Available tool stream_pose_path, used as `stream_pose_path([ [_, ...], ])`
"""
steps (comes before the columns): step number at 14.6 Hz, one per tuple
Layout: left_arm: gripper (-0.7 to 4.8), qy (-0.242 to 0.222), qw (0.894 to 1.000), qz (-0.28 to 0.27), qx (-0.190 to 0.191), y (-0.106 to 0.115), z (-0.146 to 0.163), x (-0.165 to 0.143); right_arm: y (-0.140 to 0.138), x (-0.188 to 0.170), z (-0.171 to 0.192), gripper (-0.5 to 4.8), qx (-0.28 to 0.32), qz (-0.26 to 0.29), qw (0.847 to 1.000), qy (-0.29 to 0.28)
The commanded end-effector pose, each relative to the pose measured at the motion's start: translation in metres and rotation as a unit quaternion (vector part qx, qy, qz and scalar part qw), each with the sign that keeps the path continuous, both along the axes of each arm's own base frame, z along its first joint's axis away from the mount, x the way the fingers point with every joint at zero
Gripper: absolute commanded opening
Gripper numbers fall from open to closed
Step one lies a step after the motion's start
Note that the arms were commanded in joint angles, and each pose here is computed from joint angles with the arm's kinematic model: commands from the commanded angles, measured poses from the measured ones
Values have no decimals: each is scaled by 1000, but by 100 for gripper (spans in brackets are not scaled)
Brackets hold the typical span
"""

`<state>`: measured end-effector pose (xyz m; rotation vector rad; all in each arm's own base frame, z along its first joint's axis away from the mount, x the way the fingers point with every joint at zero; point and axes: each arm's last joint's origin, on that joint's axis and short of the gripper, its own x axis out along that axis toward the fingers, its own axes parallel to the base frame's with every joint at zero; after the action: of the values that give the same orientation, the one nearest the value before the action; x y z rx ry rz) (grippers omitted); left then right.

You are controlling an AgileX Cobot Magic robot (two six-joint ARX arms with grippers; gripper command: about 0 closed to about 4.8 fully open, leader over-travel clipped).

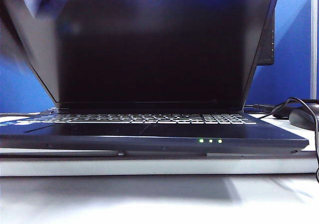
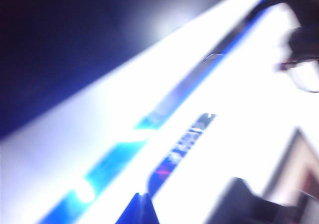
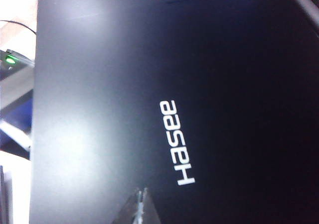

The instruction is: Close the lid of the black laptop.

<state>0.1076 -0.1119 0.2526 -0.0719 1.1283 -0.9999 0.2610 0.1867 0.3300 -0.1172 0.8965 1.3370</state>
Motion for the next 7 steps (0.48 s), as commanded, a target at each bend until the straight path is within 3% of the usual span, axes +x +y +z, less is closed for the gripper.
stream_pose_path([
  [1,-5,-20,998,-1,-61,15,24,-20,0,-2,-1,-1,-4,2,1000,10],
  [3,-5,-48,993,7,-107,26,39,-32,-1,-3,-2,-1,-8,2,1000,17],
  [7,-5,-160,970,55,-173,41,82,-45,5,-10,-10,-1,-21,16,999,34],
])
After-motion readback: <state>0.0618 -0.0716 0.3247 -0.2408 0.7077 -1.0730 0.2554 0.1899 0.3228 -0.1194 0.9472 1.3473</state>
